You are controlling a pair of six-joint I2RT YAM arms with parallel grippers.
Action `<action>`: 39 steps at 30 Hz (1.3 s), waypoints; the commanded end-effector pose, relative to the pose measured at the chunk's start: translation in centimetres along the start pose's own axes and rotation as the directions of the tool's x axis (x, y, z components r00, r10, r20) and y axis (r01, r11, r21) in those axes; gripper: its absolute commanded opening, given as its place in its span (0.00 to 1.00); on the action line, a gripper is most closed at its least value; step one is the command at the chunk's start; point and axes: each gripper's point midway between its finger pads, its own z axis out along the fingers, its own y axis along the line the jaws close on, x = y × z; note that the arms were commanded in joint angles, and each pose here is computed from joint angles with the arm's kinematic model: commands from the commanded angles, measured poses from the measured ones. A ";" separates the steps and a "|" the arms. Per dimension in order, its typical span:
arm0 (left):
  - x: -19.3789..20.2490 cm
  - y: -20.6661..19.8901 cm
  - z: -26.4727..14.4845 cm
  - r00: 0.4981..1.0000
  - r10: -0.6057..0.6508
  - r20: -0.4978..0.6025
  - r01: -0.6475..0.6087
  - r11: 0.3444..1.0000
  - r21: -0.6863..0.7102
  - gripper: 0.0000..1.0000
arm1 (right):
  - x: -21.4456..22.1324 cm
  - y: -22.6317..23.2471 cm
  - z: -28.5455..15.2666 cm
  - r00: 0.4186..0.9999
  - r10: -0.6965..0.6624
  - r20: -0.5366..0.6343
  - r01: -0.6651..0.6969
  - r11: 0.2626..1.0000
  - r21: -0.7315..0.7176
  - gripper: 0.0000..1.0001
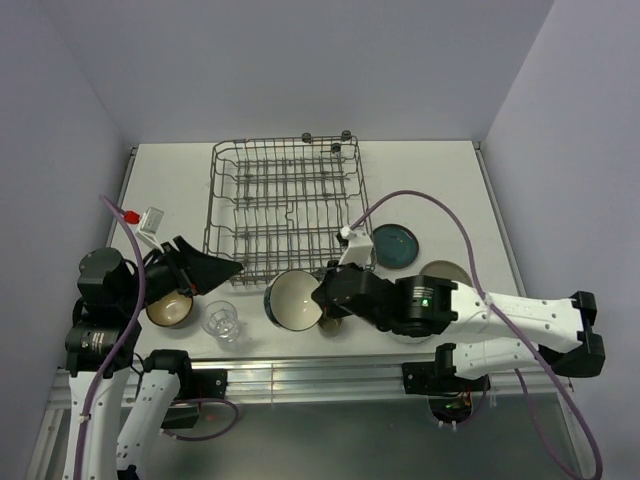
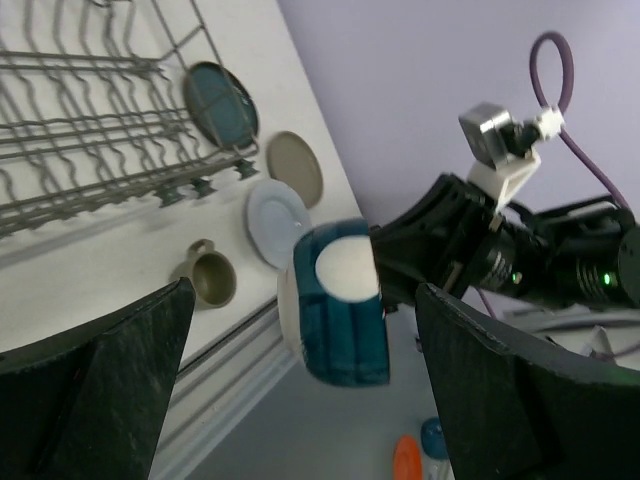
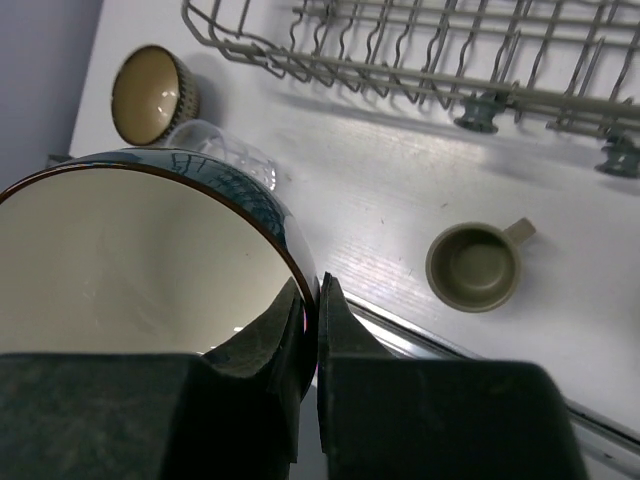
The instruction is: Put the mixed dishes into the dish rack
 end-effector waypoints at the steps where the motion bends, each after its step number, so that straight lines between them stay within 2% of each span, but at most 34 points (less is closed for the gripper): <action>1: 0.7 -2.8 0.0 0.997 0.049 -0.052 -0.038 0.979 0.198 0.99 | -3.0 -0.1 -1.2 0.996 0.000 0.087 0.003 1.000 -0.029 0.00; 11: 0.5 -4.8 1.2 0.993 -0.002 -0.115 0.036 0.955 0.294 0.99 | -6.9 -1.4 -3.4 0.981 0.092 0.168 -0.071 0.989 -0.130 0.00; 14: 0.3 -6.2 3.3 0.987 0.041 -0.157 0.004 0.961 0.275 0.98 | -7.7 -2.2 -3.5 0.978 0.107 0.179 -0.086 0.989 -0.122 0.00; 15: -1.2 -6.4 4.7 0.993 0.035 -0.114 -0.009 0.975 0.220 0.97 | -7.9 -2.4 -3.4 0.977 0.112 0.180 -0.091 0.988 -0.121 0.00; 17: -0.7 -7.4 5.6 0.988 0.068 -0.140 -0.038 0.978 0.203 0.98 | -8.1 -2.7 -3.4 0.977 0.118 0.179 -0.096 0.988 -0.123 0.00; 19: -1.5 -7.9 6.8 0.992 0.065 -0.109 -0.046 0.984 0.170 0.98 | -8.3 -2.8 -3.5 0.977 0.123 0.176 -0.101 0.987 -0.129 0.00; 24: 0.6 -9.1 8.2 0.982 0.087 -0.167 -0.049 0.975 0.217 0.99 | -9.0 -2.4 -4.4 0.975 0.134 0.175 -0.102 0.978 -0.179 0.00; 29: 1.1 -8.5 8.1 0.983 0.090 -0.158 -0.057 0.978 0.201 0.99 | -9.5 -2.4 -5.9 0.970 0.157 0.184 -0.111 0.965 -0.238 0.00; 39: 4.7 -10.1 9.8 0.958 0.069 -0.279 0.001 0.970 0.244 0.99 | -9.5 -2.4 -6.2 0.973 0.154 0.172 -0.098 0.951 -0.294 0.00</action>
